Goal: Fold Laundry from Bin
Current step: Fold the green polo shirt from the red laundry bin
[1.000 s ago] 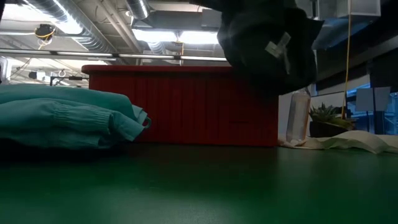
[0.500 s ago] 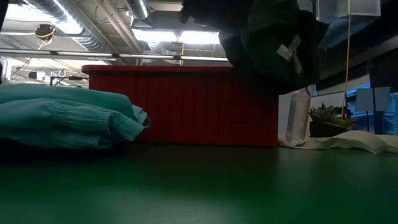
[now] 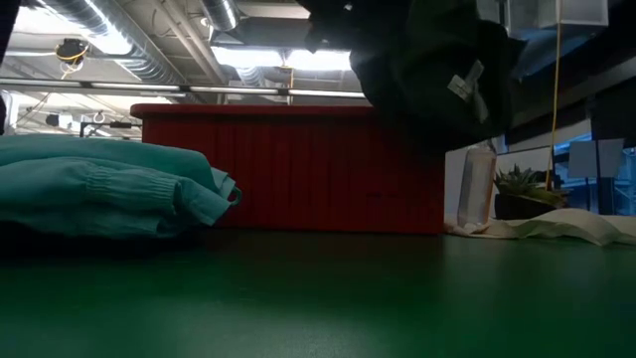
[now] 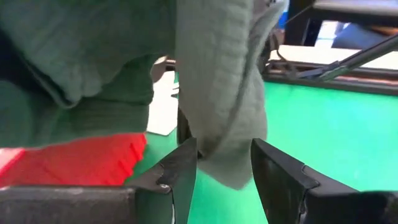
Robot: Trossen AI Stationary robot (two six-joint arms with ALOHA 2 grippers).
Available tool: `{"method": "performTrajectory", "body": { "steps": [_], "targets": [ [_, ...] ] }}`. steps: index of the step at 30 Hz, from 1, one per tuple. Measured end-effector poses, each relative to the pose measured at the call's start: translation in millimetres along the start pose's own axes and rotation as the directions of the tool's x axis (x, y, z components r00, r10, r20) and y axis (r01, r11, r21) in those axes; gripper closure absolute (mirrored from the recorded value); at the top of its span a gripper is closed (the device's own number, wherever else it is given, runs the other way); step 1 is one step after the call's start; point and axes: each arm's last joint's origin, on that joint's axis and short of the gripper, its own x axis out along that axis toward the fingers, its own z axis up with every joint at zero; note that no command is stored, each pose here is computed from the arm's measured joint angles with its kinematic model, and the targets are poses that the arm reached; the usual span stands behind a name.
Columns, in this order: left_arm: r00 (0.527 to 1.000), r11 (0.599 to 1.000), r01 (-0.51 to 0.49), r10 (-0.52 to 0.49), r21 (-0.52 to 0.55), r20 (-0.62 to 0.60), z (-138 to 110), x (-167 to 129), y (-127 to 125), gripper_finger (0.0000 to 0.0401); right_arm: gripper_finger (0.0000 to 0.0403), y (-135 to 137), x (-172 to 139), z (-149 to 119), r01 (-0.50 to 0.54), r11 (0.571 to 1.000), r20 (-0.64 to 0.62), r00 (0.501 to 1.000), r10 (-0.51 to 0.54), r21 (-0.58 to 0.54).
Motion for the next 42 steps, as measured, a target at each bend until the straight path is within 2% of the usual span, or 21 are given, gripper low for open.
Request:
{"method": "performTrajectory", "body": {
  "steps": [4,10,14,17,21,24,27,31,35,39,42],
  "targets": [
    [1.000,0.999,0.031,-0.031,0.012,0.004,2,4,7,0.0254,0.0389,0,0,0,0.000,1.000,0.000,1.000,0.000,0.000],
    [0.991,0.992,0.127,-0.127,0.015,0.029,7,7,11,0.0254,0.0388,0,0,0,0.000,1.000,0.000,1.000,0.000,0.000],
    [0.990,0.991,0.135,-0.136,0.008,0.032,8,8,14,0.0261,0.0387,0,0,0,0.000,1.000,0.000,1.000,0.000,0.000],
    [0.983,0.983,0.182,-0.182,-0.016,0.027,8,9,16,0.0292,0.0387,0,0,0,0.000,1.000,0.000,1.000,0.000,0.000],
    [0.980,0.980,0.200,-0.199,-0.022,0.027,8,10,16,0.0379,0.0387,0,0,0,0.000,1.000,-0.001,1.000,0.000,0.000],
    [0.972,0.972,0.233,-0.232,-0.023,0.035,10,7,15,0.0390,0.0387,0,0,-3,0.010,1.000,-0.032,0.999,-0.010,0.012],
    [0.953,0.954,0.300,-0.298,-0.025,0.052,15,-1,12,0.0396,0.0387,-2,-1,-13,0.050,0.998,-0.118,0.992,-0.047,0.023],
    [0.920,0.923,0.385,-0.382,-0.015,0.084,28,-24,11,0.0398,0.0387,-4,-5,-30,0.117,0.993,-0.277,0.955,-0.108,0.014],
    [0.909,0.913,0.407,-0.404,-0.008,0.103,41,-52,15,0.0399,0.0387,-5,-11,-46,0.191,0.982,-0.431,0.886,-0.172,0.001],
    [0.911,0.913,0.408,-0.407,-0.005,0.066,45,-76,23,0.0399,0.0387,-5,-17,-55,0.275,0.961,-0.534,0.810,-0.241,-0.016],
    [0.915,0.915,0.403,-0.403,-0.026,0.005,43,-92,29,0.0400,0.0387,-4,-22,-61,0.300,0.954,-0.600,0.759,-0.254,-0.024]
  ]
}}
